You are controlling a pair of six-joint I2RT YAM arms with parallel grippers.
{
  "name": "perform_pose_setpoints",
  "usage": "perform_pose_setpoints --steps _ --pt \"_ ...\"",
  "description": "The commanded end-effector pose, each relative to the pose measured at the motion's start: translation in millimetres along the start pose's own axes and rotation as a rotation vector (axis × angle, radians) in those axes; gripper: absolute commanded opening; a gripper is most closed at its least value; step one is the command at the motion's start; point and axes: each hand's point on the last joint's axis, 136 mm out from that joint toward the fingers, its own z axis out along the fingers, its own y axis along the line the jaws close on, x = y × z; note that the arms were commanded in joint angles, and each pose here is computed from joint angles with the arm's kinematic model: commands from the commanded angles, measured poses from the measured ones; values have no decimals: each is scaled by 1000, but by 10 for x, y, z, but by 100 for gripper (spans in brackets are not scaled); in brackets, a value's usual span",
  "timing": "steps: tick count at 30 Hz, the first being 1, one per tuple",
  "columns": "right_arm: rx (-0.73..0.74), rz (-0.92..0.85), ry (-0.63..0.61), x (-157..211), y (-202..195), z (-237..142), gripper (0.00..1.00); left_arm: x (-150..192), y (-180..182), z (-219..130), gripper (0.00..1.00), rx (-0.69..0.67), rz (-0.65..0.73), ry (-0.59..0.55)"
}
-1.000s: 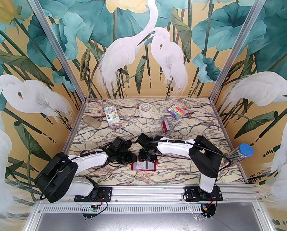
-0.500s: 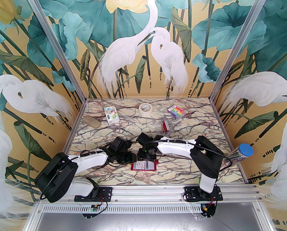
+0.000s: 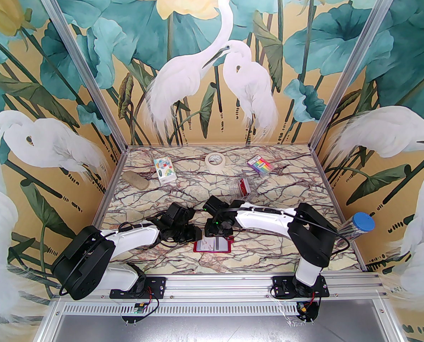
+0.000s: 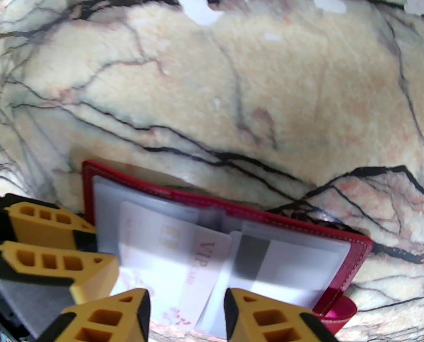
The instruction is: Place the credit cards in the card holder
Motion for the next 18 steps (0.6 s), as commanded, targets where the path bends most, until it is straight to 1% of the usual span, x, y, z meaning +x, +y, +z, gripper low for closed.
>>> perform_pose_setpoints --steps 1,12,18 --pt "14 16 17 12 -28 95 40 149 346 45 28 -142 -31 31" --pt "5 20 30 1 12 153 39 152 351 59 28 -141 -30 34" --pt "-7 15 37 -11 64 167 32 159 360 61 28 -142 -34 35"
